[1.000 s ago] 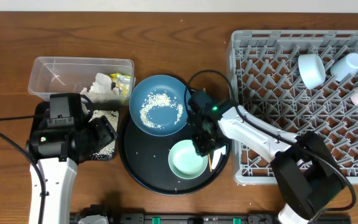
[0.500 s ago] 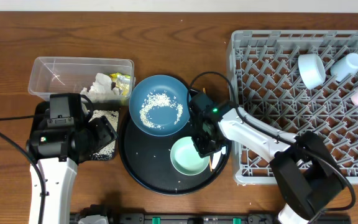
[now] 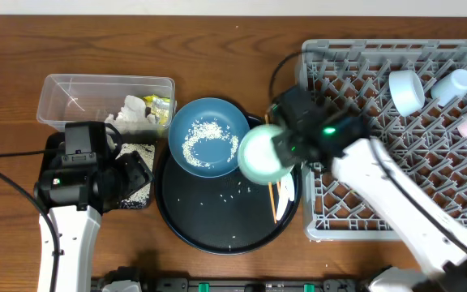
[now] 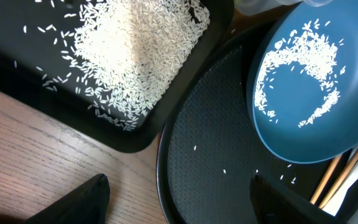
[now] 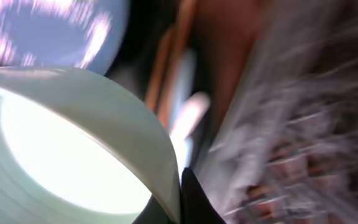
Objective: Sort waste into correct bins and load items into the dishwasher rack
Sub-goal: 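Carry the green bowl with right gripper into the rack's far side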
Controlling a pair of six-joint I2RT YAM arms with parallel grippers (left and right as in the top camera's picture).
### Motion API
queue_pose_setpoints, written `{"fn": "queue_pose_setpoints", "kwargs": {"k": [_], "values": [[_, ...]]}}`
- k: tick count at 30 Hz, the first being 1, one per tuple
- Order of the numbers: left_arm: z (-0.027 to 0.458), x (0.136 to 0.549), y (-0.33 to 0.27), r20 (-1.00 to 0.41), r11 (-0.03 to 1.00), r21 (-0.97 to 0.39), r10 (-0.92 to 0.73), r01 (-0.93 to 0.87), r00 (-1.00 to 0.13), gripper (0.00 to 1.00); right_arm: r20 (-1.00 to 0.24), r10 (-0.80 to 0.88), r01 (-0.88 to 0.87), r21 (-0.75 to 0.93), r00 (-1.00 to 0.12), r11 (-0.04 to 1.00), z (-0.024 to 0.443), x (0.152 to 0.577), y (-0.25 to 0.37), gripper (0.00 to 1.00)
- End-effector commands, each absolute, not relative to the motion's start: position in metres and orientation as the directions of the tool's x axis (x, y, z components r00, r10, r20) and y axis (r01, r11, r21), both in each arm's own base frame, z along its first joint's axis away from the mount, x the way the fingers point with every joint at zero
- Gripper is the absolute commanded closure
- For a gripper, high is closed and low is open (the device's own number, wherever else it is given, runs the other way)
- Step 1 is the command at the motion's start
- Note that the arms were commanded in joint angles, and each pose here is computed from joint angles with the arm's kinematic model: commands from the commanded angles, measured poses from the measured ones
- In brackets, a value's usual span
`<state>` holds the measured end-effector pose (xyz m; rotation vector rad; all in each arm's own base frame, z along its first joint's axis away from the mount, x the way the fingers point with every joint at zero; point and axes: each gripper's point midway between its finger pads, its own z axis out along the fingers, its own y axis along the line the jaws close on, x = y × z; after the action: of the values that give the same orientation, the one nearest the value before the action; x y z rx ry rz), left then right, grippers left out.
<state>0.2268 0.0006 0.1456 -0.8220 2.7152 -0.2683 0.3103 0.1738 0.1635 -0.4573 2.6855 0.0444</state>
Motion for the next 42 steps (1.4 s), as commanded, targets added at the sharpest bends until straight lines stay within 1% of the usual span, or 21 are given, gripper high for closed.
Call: {"fn": "queue_pose_setpoints", "kwargs": {"k": [1, 4, 8, 12, 17, 24, 28, 30, 37, 42], "values": [[0.146, 0.227, 0.004, -0.228, 0.821, -0.248, -0.565, -0.514, -0.793, 0.26, -0.538, -0.320, -0.189, -0.285, -0.780, 0.940, 0.208, 0.350, 0.118, 0.99], [0.146, 0.227, 0.004, -0.228, 0.821, -0.248, -0.565, -0.514, -0.793, 0.26, -0.600, -0.321, -0.071, -0.401, -0.733, 0.913, 0.231, 0.376, 0.081, 0.99], [0.146, 0.227, 0.004, -0.228, 0.821, -0.248, -0.565, -0.514, -0.793, 0.26, -0.665, -0.272, 0.139, -0.496, -0.695, 0.857, 0.255, 0.402, 0.029, 0.99], [0.146, 0.227, 0.004, -0.228, 0.821, -0.248, -0.565, -0.514, -0.793, 0.26, -0.729, -0.215, 0.331, -0.525, -0.650, 0.784, 0.276, 0.417, -0.013, 0.99], [0.146, 0.227, 0.004, -0.228, 0.821, -0.248, -0.565, -0.514, -0.793, 0.26, -0.750, -0.194, 0.455, -0.562, -0.632, 0.691, 0.285, 0.430, -0.052, 0.99], [0.146, 0.227, 0.004, -0.228, 0.821, -0.248, -0.565, -0.514, -0.793, 0.26, -0.698, -0.237, 0.552, -0.693, -0.676, 0.464, 0.290, 0.447, -0.089, 0.99], [0.146, 0.227, 0.004, -0.228, 0.821, -0.248, -0.565, -0.514, -0.793, 0.26, -0.650, -0.268, 0.550, -0.752, -0.711, 0.364, 0.284, 0.462, -0.092, 0.99], [0.146, 0.227, 0.004, -0.228, 0.821, -0.248, -0.565, -0.514, -0.793, 0.26, -0.630, -0.271, 0.542, -0.771, -0.728, 0.334, 0.273, 0.470, -0.092, 0.99], [0.146, 0.227, 0.004, -0.227, 0.821, -0.248, -0.565, -0.514, -0.793, 0.26, -0.575, -0.278, 0.488, -0.810, -0.769, 0.325, 0.227, 0.488, -0.089, 0.99], [0.146, 0.227, 0.003, -0.224, 0.816, -0.253, -0.571, -0.519, -0.790, 0.26, -0.587, -0.278, 0.492, -0.800, -0.760, 0.345, 0.211, 0.496, -0.087, 0.99]]}}
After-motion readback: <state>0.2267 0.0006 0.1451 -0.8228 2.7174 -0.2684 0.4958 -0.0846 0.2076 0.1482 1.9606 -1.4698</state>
